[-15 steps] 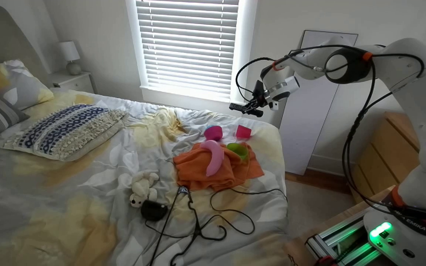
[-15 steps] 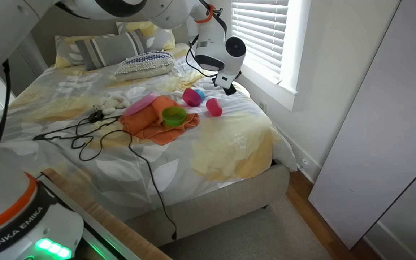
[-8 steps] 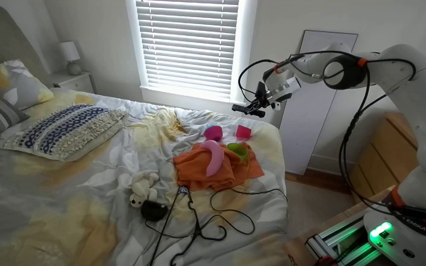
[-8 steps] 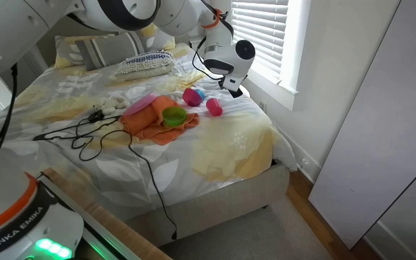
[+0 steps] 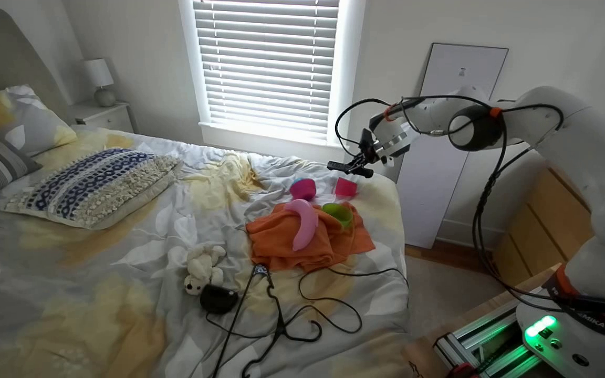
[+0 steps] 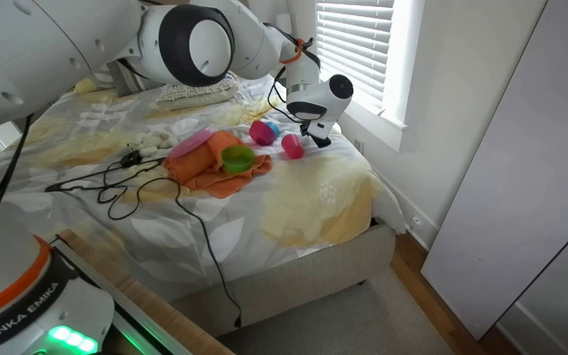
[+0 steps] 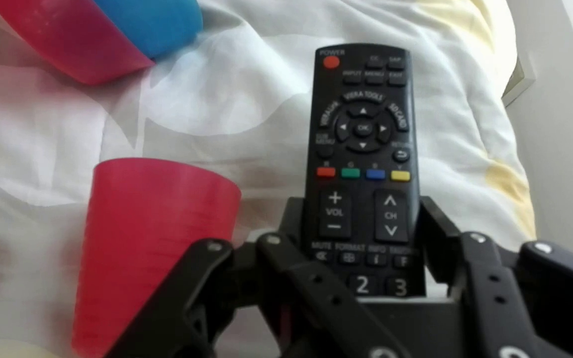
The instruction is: Move the remote to the right
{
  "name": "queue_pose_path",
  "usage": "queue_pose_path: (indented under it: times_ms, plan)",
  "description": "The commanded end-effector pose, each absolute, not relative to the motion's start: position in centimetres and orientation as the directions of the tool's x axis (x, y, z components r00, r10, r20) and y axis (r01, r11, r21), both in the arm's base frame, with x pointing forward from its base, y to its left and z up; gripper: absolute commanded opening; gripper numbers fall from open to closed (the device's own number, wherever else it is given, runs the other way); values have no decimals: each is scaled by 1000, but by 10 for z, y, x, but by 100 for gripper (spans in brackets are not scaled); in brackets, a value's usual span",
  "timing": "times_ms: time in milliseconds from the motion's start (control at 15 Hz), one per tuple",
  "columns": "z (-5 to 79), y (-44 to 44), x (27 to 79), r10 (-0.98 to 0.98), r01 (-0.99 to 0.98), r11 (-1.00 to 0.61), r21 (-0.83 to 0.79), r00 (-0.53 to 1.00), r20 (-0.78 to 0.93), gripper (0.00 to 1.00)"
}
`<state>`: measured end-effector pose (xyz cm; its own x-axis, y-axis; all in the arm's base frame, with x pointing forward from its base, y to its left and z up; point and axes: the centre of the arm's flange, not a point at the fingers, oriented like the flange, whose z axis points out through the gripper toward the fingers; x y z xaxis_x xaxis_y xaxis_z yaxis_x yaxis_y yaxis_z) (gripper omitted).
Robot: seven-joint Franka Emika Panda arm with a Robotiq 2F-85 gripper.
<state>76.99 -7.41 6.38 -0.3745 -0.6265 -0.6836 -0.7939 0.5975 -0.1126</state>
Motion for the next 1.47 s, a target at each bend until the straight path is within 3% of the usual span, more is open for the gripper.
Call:
queue_pose_path:
  times_ms: [0, 67, 133, 400, 867, 1400]
  plan:
    - [29, -82, 808, -617, -785, 613, -91, -403, -676, 31]
    - [26, -82, 807, -614, -784, 615, -85, -408, -675, 47]
    - [26, -82, 805, -616, -784, 615, -85, -411, -672, 81]
    - [68, -72, 783, -630, -817, 569, -94, -360, -688, 100]
    - [168, -45, 732, -840, -922, 334, -194, -199, -505, 100]
    - [207, 4, 683, -976, -992, 11, -126, 16, -215, 100]
